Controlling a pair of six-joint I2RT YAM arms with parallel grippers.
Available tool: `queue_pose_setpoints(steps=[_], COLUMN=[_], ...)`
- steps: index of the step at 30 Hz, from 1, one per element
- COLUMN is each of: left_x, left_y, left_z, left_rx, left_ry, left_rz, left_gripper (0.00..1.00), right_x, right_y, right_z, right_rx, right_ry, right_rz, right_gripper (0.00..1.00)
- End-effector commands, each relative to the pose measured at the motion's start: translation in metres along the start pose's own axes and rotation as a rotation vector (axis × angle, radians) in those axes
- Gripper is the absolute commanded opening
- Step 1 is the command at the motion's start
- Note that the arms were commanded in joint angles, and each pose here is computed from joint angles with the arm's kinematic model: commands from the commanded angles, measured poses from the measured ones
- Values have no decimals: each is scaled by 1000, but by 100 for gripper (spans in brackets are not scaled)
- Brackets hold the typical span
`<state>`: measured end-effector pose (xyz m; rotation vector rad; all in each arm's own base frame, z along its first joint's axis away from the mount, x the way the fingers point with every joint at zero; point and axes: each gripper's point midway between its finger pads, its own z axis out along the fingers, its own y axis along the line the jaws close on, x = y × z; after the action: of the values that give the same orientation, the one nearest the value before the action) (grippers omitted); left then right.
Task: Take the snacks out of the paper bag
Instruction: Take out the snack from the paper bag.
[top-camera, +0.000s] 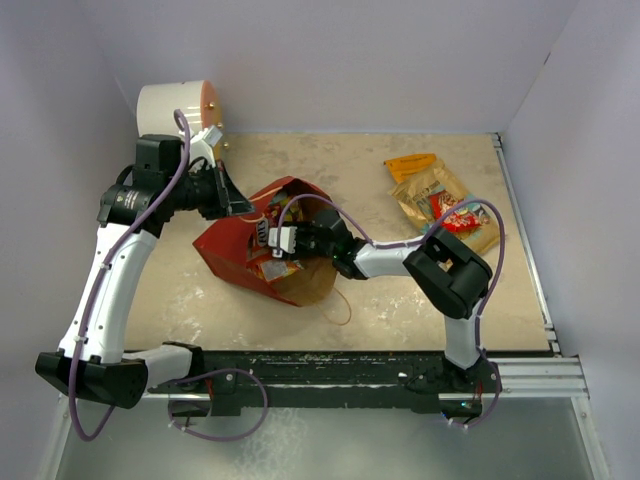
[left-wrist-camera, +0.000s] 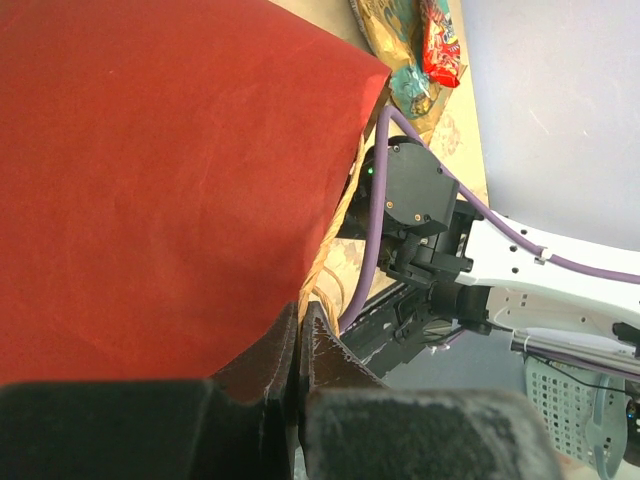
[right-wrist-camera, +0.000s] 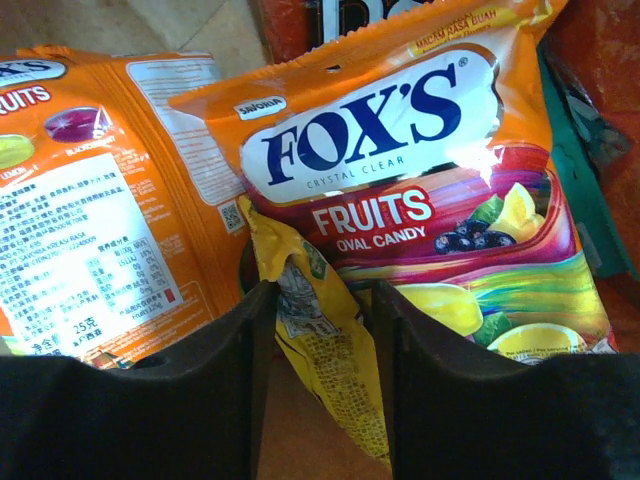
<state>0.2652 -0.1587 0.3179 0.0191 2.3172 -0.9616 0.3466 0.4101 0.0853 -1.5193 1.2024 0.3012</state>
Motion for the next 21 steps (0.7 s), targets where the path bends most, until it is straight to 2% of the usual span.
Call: queue_pose_setpoints(steps=[1,4,8,9,13,16,17,18,21], left_x=[-8,-7,-8,-9,-11,-11,-12,-12,-13], left_y=[-11,-15,-17,-16,-23,-29,-30,-29,-31], left_z=[-9,-10,-8,-7,-8,-13,-16,-16,-17], left_rx=[26,45,57,55,81,98,96,90,91], left_ry=[-53,-67,-70,-68,-75,-97,-108,-109,-105], left_rz=[16,2,-26,-33,-86,-110,-115,-121,-122], left_gripper=[0,0,0,0,0,0,0,0,0], right_x=[-33,-38,-31,-31,-40,-51,-54,-55,-78], right_y=[-16,1,8,6,-1,2,3,5,3], right_z=[-2,-4,3,4,2,-9,-14,-20,-54], right_rx=[10,-80,-105,-98,-92,-111,-115,-125,-126], right_ry=[-118,-162,-147,-145,-155,-167,-163,-151,-170], right_rz=[0,3,29,35,52,48,47,53,80], right_gripper=[41,39,47,46,34,14,5,0,0])
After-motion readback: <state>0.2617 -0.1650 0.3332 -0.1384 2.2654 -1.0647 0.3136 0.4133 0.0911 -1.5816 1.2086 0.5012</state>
